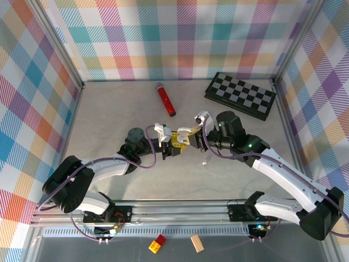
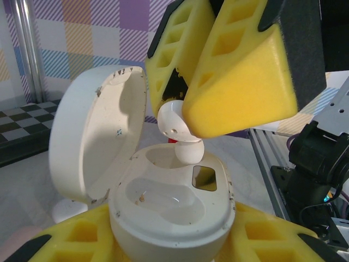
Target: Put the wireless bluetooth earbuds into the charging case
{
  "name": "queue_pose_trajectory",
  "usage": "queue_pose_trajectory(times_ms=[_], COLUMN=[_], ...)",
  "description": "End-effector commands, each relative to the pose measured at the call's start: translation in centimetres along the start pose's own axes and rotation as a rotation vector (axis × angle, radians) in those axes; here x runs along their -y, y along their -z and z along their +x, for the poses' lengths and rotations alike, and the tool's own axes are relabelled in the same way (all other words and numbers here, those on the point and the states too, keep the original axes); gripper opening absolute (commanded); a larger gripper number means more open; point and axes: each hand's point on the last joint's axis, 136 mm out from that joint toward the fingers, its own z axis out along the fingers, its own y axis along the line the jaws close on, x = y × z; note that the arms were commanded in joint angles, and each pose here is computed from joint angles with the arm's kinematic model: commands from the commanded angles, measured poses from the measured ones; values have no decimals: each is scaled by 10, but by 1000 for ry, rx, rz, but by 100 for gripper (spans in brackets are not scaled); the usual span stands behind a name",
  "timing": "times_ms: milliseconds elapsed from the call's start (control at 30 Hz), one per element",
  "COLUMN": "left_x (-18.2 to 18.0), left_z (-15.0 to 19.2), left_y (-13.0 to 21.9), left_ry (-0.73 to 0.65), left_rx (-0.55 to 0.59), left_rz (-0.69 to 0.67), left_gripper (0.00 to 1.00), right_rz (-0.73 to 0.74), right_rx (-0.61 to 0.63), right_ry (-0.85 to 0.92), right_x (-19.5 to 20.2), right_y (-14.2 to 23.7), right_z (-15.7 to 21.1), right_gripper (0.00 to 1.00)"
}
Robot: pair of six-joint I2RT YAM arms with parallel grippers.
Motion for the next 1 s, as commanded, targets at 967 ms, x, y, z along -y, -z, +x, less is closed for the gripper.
queue_pose_trajectory(times_ms=[967], left_x=[-2], left_z=[-17], left_y=[5], left_ry=[-53], left_rx=[49], left_rz=[-17], left_gripper=[35], right_rz=[81], right_rx=[148], right_ry=[28], right_x=[2], right_y=[40], right_z=[-5], right_gripper=[51])
